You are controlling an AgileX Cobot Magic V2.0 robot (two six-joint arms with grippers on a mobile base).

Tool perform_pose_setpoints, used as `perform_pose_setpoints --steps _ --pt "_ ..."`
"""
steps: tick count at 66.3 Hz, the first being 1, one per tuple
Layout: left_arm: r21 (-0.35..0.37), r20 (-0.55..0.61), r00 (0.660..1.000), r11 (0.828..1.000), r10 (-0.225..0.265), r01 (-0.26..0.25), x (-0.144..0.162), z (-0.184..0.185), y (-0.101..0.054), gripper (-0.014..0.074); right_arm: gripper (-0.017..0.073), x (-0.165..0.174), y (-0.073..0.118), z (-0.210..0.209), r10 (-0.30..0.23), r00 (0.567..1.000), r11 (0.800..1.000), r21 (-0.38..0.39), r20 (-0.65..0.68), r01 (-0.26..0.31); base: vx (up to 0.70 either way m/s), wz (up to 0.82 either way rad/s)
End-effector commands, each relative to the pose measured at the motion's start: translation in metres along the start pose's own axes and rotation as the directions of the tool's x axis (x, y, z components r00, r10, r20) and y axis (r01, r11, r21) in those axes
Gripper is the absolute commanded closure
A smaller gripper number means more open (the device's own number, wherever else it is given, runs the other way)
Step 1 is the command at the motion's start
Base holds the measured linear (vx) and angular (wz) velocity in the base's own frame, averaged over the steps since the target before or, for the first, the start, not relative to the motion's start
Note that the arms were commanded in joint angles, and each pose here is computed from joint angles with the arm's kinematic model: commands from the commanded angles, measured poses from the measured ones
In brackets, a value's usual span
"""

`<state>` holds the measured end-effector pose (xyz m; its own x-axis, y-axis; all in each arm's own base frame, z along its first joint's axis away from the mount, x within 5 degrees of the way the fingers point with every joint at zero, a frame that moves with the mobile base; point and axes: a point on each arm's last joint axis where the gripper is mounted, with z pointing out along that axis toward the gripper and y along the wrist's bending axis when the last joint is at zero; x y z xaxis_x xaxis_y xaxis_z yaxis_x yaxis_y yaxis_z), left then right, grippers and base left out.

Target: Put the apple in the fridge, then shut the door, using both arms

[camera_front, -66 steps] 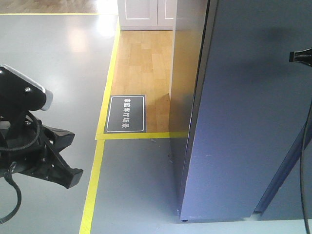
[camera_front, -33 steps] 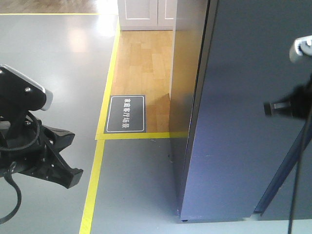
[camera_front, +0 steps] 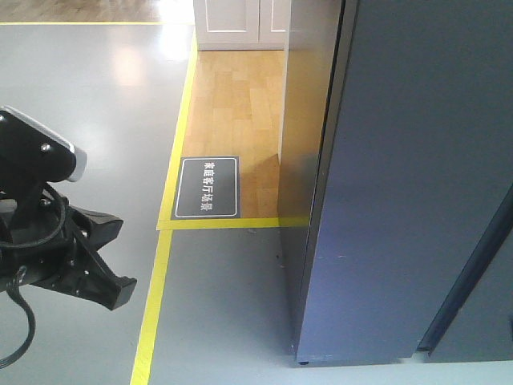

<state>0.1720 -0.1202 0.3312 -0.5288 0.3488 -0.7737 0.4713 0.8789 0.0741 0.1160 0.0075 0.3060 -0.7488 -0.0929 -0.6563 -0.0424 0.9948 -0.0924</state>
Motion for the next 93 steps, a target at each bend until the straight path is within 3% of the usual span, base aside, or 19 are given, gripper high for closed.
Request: perform_pose_setpoints --steps 1,16,26,93 --pt "0.018 0.090 0.996 1.000 0.001 -0.002 -0.012 -0.009 -0.001 0.0600 0.0562 0.012 -0.003 -0.015 0.016 0.999 1.000 -0.004 0.045 -0.016 0.00 0.00" --pt "0.018 0.090 0.996 1.000 0.001 -0.002 -0.012 -0.009 -0.001 0.0600 0.0562 0.049 -0.004 -0.034 -0.011 0.999 0.998 -0.056 0.040 0.014 0.00 0.00" --pt "0.018 0.090 0.996 1.000 0.001 -0.002 -0.012 -0.009 -0.001 0.0600 0.0562 0.059 -0.003 -0.042 0.009 0.996 0.996 -0.091 0.086 -0.001 0.00 0.00" --pt "0.018 0.088 0.996 1.000 -0.002 0.001 -0.012 -0.009 -0.001 0.0600 0.0562 0.062 -0.003 -0.047 0.021 0.993 0.994 -0.108 0.112 -0.009 0.00 0.00"
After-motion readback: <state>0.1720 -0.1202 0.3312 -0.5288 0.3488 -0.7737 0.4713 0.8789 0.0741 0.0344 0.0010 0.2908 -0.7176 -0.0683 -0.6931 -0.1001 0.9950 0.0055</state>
